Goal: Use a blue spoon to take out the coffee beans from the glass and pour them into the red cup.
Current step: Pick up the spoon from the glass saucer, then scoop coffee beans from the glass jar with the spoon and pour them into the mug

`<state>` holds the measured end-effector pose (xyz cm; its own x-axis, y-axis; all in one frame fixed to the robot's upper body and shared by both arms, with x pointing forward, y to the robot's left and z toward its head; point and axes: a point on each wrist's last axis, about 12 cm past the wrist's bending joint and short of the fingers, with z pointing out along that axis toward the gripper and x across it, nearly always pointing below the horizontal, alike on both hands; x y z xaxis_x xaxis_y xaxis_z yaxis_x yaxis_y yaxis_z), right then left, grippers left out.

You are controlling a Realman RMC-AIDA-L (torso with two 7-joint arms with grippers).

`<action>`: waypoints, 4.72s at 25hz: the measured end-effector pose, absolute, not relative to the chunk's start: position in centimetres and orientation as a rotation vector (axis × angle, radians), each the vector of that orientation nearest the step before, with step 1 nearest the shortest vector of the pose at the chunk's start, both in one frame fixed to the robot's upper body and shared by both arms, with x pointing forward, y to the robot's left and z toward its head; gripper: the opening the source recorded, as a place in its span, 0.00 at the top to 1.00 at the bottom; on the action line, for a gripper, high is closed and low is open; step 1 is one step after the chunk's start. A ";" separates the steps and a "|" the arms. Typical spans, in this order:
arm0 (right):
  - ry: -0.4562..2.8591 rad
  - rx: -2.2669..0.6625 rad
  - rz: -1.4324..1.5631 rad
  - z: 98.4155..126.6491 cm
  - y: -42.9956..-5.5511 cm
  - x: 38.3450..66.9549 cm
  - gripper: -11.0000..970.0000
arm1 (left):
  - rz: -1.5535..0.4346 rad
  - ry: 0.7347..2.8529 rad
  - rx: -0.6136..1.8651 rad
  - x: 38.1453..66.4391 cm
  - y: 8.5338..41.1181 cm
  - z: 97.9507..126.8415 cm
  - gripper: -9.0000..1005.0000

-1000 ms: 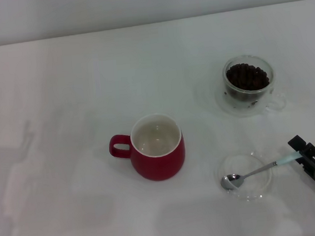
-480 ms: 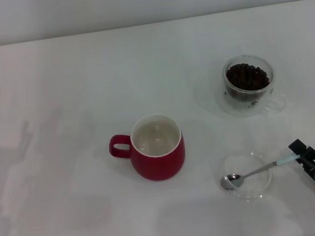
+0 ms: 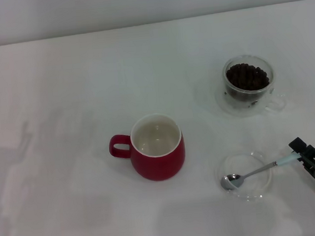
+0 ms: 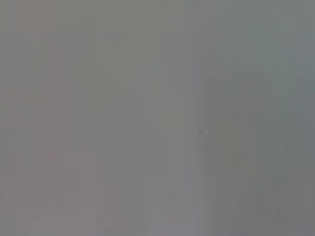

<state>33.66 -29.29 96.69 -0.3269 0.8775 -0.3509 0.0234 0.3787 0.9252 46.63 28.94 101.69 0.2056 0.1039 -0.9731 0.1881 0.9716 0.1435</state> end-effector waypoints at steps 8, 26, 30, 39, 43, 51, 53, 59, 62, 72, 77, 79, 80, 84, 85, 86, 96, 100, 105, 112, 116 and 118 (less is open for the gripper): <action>1.663 0.800 1.092 96.7 -29.2 33.7 0.57 | -0.059 1.368 0.253 46.7 29.0 101.7 0.15; 1.675 0.775 1.079 96.7 -29.1 33.7 0.65 | -0.056 1.384 0.244 46.1 29.1 101.3 0.15; 1.676 0.764 1.078 96.7 -29.0 33.9 0.67 | -0.056 1.384 0.244 46.1 29.1 101.3 0.15; 1.681 0.765 1.080 96.7 -28.8 34.2 0.74 | -0.053 1.393 0.242 46.0 29.2 101.2 0.15; 1.678 0.767 1.080 96.7 -28.9 34.2 0.79 | -0.051 1.394 0.240 46.0 29.2 101.2 0.15; 1.630 0.701 1.114 97.6 -29.4 35.3 0.83 | -0.050 1.394 0.241 46.0 29.3 101.2 0.15; 1.627 0.689 1.112 97.8 -30.0 35.6 0.83 | -0.050 1.394 0.241 46.0 29.3 101.2 0.15; 1.595 0.671 1.125 98.4 -31.6 36.2 0.83 | -0.045 1.400 0.239 45.7 29.4 101.1 0.15; 1.580 0.654 1.137 98.8 -32.3 36.7 0.83 | -0.044 1.402 0.238 45.6 29.4 101.0 0.15; 1.568 0.505 1.066 100.9 -36.1 39.8 0.83 | -0.046 1.412 0.234 45.6 29.3 100.9 0.15; 1.594 0.373 1.065 103.0 -37.5 43.4 0.83 | -0.050 1.418 0.232 45.6 29.1 100.8 0.15; 1.600 0.314 1.067 103.9 -37.9 44.9 0.83 | -0.052 1.425 0.232 45.7 29.1 100.7 0.15; 1.598 0.287 1.064 104.4 -38.1 45.6 0.84 | -0.053 1.430 0.232 45.7 29.0 100.7 0.15; 1.593 0.194 1.025 106.2 -39.0 48.0 0.84 | -0.058 1.438 0.230 45.8 28.8 100.6 0.16; 1.594 0.176 1.008 106.6 -39.2 48.5 0.84 | -0.061 1.438 0.229 45.9 28.8 100.6 0.16; 1.599 0.161 0.990 106.9 -39.5 48.9 0.84 | -0.062 1.438 0.228 45.9 28.7 100.6 0.16; 1.655 0.085 0.875 107.7 -39.9 51.5 0.84 | -0.067 1.459 0.209 46.0 28.5 100.4 0.16; 1.666 0.033 0.828 107.6 -39.7 51.9 0.84 | -0.071 1.453 0.212 46.3 28.4 100.5 0.16; 1.665 -0.018 0.783 107.6 -39.5 52.2 0.84 | -0.077 1.445 0.218 46.7 28.2 100.7 0.16; 1.659 -0.086 0.747 107.7 -39.3 52.2 0.84 | -0.077 1.442 0.216 47.3 28.0 100.9 0.16; 1.662 -0.146 0.722 107.8 -39.1 52.2 0.84 | -0.080 1.439 0.219 47.6 27.9 101.0 0.16; 1.662 -0.176 0.709 107.8 -38.9 52.2 0.84 | -0.081 1.441 0.221 47.7 27.8 101.1 0.16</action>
